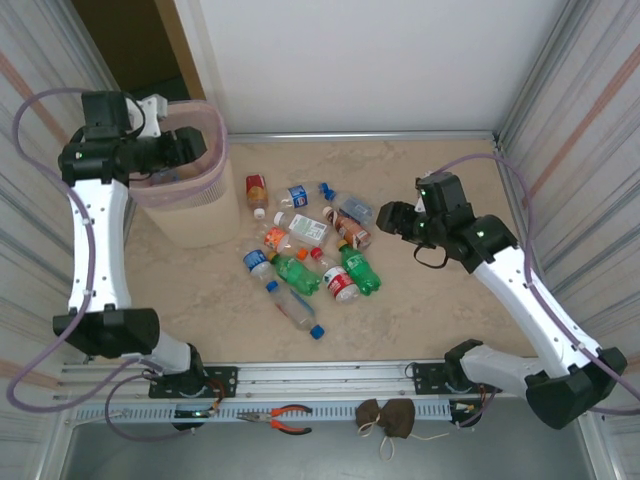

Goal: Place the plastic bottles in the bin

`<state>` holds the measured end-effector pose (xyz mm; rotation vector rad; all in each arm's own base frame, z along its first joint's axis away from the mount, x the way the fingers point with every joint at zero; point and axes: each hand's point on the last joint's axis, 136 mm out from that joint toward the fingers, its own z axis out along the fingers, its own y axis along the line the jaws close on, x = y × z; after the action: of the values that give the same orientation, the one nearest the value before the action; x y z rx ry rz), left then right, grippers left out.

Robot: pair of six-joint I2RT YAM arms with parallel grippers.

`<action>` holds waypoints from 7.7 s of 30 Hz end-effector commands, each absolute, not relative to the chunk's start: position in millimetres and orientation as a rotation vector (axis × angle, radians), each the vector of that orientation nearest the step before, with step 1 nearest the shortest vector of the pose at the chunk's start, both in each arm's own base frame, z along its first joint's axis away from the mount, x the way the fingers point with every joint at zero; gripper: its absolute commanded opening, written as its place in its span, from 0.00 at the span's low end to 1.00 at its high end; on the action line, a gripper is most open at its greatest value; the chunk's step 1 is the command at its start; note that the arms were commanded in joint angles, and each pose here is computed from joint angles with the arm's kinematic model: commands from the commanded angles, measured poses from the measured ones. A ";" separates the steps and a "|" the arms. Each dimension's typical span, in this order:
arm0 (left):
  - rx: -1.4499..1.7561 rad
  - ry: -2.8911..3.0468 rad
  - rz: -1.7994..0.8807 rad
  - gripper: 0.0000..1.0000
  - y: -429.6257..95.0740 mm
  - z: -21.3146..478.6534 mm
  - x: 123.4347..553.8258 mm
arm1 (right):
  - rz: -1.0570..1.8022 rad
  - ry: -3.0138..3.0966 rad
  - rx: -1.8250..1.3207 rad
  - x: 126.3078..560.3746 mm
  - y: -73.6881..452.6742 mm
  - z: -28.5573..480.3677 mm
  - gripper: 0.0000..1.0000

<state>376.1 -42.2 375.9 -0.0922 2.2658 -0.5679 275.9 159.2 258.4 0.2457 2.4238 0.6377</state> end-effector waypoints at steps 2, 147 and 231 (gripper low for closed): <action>-0.086 2.282 -0.608 0.70 -66.4 368.7 345.5 | 0.582 2.459 0.179 276.1 163.1 250.3 0.63; -1.811 1.750 -0.607 0.65 66.9 219.4 513.1 | 0.432 2.359 0.139 298.5 139.4 270.0 0.64; -0.339 1.936 -1.026 0.69 -63.9 377.9 348.4 | 0.285 2.513 -1.289 113.7 313.3 24.6 0.36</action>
<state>357.6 -58.7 363.6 -0.4031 1.9664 -1.0106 115.5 318.3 25.3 -1.2743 2.5242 0.3122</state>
